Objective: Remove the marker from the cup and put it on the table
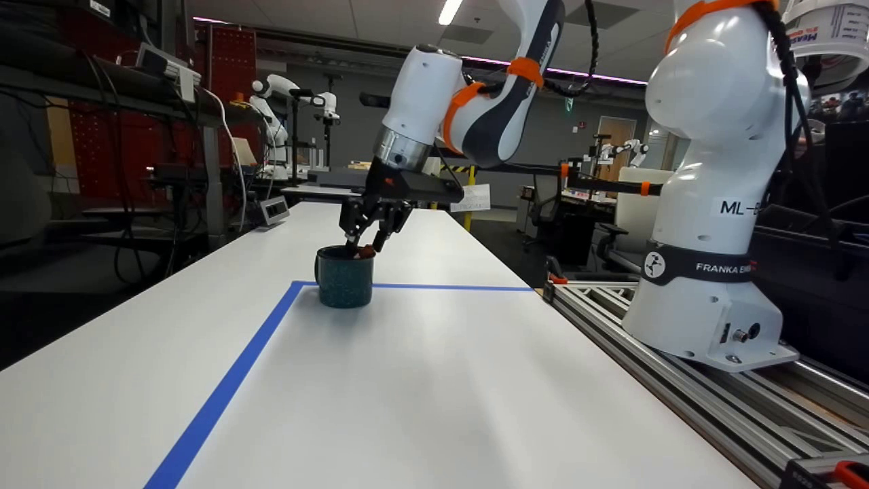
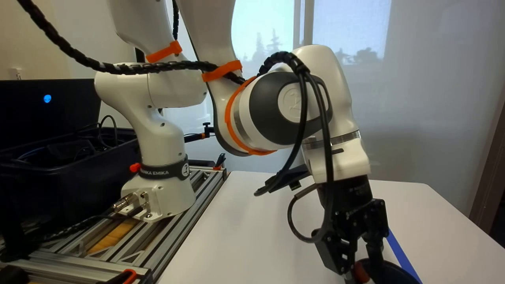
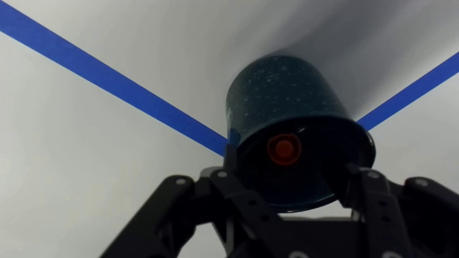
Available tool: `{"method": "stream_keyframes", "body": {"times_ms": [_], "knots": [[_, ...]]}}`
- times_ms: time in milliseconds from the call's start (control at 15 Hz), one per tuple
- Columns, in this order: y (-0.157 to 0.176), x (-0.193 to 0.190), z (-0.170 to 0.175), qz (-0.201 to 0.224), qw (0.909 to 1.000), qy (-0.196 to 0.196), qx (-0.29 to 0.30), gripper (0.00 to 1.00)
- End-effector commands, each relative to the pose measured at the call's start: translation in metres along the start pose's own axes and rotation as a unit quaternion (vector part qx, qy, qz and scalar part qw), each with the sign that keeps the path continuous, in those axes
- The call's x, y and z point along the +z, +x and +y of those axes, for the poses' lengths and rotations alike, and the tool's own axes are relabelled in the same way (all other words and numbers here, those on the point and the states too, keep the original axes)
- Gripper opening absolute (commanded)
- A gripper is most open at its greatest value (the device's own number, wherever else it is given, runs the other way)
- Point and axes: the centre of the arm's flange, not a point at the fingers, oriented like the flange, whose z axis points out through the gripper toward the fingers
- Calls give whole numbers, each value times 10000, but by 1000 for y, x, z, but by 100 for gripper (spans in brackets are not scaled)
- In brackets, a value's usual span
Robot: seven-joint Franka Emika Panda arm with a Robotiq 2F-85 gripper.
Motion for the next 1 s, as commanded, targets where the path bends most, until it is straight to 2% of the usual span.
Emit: {"method": "stream_keyframes", "body": {"times_ms": [0,267,933], "knots": [[-4,9,-3,102,9999,32,7,60],[-5,11,-4,83,10000,29,14,48],[-7,9,-11,102,9999,73,-62,49]]}}
